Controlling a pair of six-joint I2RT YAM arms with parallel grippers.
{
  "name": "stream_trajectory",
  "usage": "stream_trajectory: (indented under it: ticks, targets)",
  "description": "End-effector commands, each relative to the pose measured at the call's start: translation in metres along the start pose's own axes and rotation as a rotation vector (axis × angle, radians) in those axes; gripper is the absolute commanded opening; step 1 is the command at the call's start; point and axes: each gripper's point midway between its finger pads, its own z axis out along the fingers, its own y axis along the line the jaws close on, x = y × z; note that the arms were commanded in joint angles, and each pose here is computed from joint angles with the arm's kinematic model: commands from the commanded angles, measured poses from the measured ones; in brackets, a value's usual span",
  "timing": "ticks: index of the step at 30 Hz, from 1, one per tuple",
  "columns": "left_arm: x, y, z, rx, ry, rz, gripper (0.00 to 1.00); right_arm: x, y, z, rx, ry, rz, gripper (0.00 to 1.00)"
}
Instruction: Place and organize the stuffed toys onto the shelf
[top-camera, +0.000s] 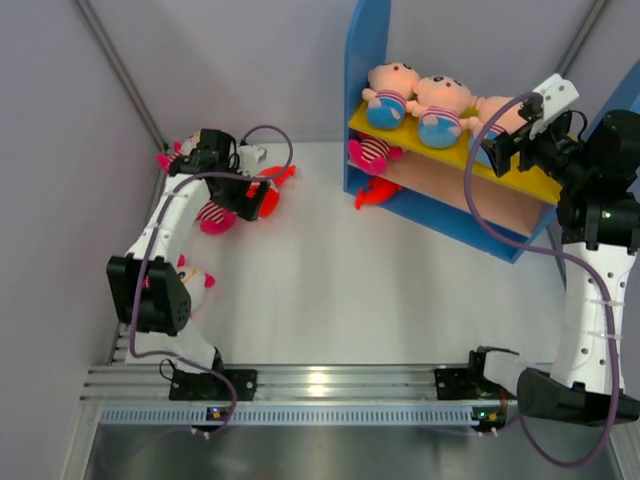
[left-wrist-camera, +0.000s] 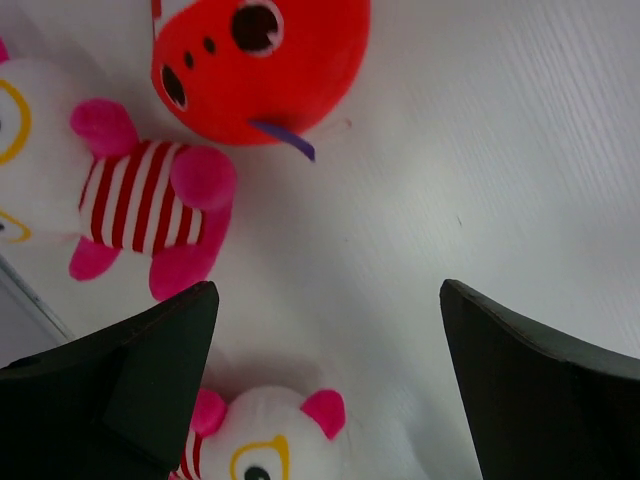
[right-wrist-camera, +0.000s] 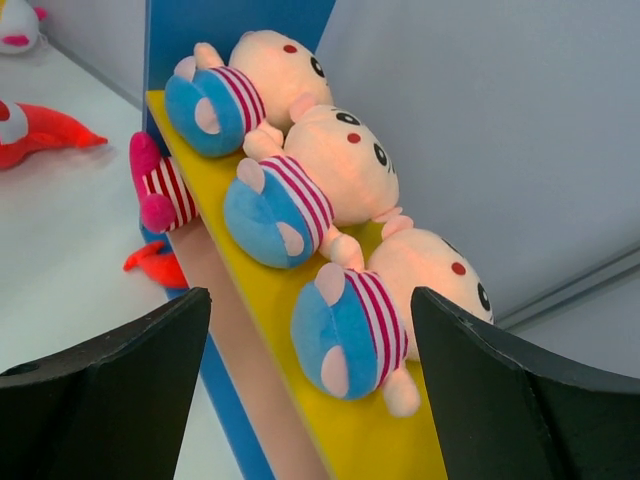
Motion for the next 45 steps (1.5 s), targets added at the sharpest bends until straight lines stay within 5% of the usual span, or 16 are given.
stream_trajectory:
  ticks: [1,8,13,15,16,19,26,33,36,39,45]
  targets:
    - [-0.053,0.028,0.034,-0.126,-0.111,-0.012,0.99,-0.005,0.005,0.001,-0.002,-0.035,-0.028,0.82]
    - [-0.081,0.055,0.122,-0.327,-0.035,0.023,0.99,0.001,0.013,0.001,-0.022,-0.037,-0.013,0.82]
    - [-0.091,0.074,0.143,-0.409,-0.044,0.037,0.94,0.003,0.023,-0.002,-0.044,-0.042,-0.01,0.82]
    - [-0.088,0.07,0.15,-0.382,-0.033,0.047,0.72,0.005,0.025,-0.002,-0.047,-0.039,-0.005,0.82]
    - [-0.082,0.068,0.154,-0.367,-0.018,0.061,0.45,0.005,0.026,-0.002,-0.049,-0.038,0.0,0.82]
    - [-0.07,0.056,0.153,-0.309,-0.006,0.092,0.0,0.005,0.032,-0.001,-0.069,-0.036,0.009,0.82]
    - [-0.054,0.01,0.072,-0.045,-0.157,0.195,0.0,0.002,0.084,0.003,-0.264,-0.057,-0.024,0.82]
    - [0.025,-0.09,-0.049,0.306,-0.333,0.441,0.0,-0.011,0.183,0.011,-0.577,-0.118,-0.074,0.81]
    - [0.054,-0.125,-0.066,0.476,-0.301,0.402,0.0,-0.013,0.23,0.017,-0.698,-0.145,-0.088,0.81]
    - [0.075,-0.135,-0.07,0.513,-0.276,0.443,0.0,-0.034,0.259,0.031,-0.794,-0.174,0.066,0.81]
    - [0.093,-0.118,-0.071,0.392,-0.251,0.612,0.0,-0.035,0.266,0.06,-0.792,0.07,0.378,0.68]
